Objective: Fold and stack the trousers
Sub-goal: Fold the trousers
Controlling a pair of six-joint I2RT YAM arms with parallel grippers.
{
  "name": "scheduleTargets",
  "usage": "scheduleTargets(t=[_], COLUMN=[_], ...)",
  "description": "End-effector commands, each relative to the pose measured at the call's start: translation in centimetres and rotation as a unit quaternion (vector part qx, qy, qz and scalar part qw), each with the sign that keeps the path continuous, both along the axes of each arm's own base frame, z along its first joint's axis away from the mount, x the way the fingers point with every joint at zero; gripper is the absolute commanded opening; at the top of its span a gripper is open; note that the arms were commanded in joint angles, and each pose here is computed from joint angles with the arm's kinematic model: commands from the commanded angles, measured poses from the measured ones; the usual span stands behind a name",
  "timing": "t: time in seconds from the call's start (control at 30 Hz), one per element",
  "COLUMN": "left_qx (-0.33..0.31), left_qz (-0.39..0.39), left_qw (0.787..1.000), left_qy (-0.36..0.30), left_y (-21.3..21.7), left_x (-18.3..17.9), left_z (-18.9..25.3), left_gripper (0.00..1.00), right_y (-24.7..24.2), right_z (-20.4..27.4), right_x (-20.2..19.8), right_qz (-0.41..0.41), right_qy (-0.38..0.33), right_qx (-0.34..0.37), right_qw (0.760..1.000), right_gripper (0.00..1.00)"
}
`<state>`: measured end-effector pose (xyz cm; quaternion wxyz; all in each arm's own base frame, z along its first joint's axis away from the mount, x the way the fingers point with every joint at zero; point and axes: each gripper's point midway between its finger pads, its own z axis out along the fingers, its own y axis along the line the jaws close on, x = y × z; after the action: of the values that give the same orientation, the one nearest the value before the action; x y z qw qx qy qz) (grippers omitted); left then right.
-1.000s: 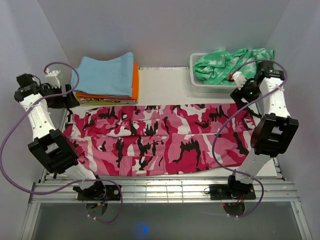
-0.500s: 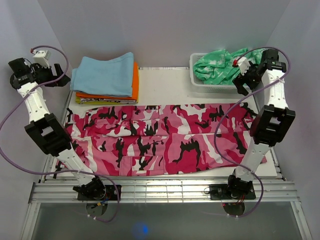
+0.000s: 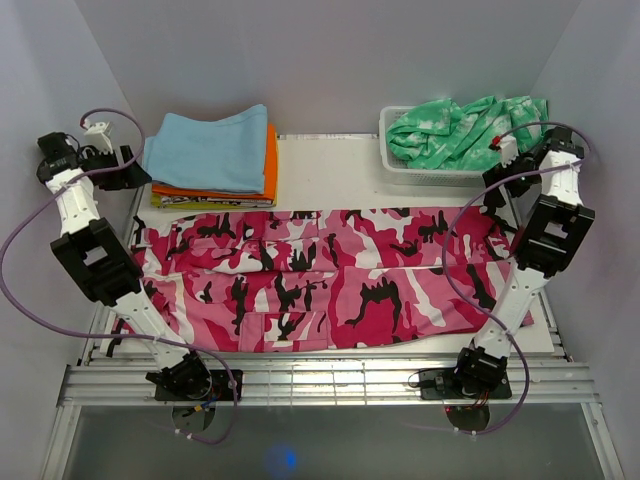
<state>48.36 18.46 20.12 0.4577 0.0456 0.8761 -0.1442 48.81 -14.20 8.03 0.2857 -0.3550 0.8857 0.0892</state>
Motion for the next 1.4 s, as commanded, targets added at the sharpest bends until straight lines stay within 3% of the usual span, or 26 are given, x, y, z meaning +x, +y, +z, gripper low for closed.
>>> scheduleTargets(t=[0.0, 0.3, 0.57, 0.87, 0.9, 1.0, 1.07, 1.17, 1.3, 1.37], left_qx=[0.007, -0.007, -0.010, 0.024, 0.012, 0.027, 0.033, 0.058, 0.118, 0.130], left_qz=[-0.004, -0.001, 0.009, 0.017, 0.007, -0.039, -0.082, -0.119, -0.204, -0.249], left_qw=[1.000, 0.999, 0.999, 0.996, 0.993, 0.990, 0.988, 0.986, 0.966, 0.952], left_qy=[0.006, 0.036, 0.051, 0.088, 0.119, 0.131, 0.128, 0.100, 0.103, 0.123], left_y=[-0.9, -1.2, -0.7, 1.3, 1.1, 1.1, 1.4, 1.6, 1.5, 1.1], left_x=[-1.4, -2.1, -2.0, -1.6, -2.2, -2.4, -2.3, -1.5, -1.7, -3.0], left_z=[0.5, -2.0, -3.4, -5.7, -7.3, -6.9, -7.5, -7.7, -10.7, -13.0], left_gripper=[0.84, 0.81, 0.80, 0.79, 0.78, 0.77, 0.77, 0.77, 0.72, 0.65], right_y=[1.6, 1.7, 1.6, 0.1, 0.0, 1.1, 1.7, 1.6, 1.7, 1.7], right_z=[2.3, -0.7, -2.6, -5.1, -4.9, -4.9, -4.9, -4.6, -3.2, -2.2], right_x=[3.9, 4.2, 1.6, 1.6, 1.7, 0.3, -1.1, -2.2, -2.5, -2.5], right_qz=[-0.022, -0.071, -0.116, -0.146, -0.129, -0.092, -0.046, -0.012, 0.002, 0.012], right_qy=[-0.069, -0.039, -0.006, 0.001, -0.004, 0.016, 0.022, 0.018, 0.007, 0.000], right_qx=[0.049, 0.083, 0.104, 0.079, 0.074, 0.084, 0.075, 0.051, 0.039, 0.035], right_qw=[0.996, 0.993, 0.988, 0.986, 0.989, 0.992, 0.996, 0.998, 0.999, 0.999], right_gripper=[1.00, 0.91, 0.85, 0.79, 0.75, 0.66, 0.52, 0.08, 0.08, 0.08])
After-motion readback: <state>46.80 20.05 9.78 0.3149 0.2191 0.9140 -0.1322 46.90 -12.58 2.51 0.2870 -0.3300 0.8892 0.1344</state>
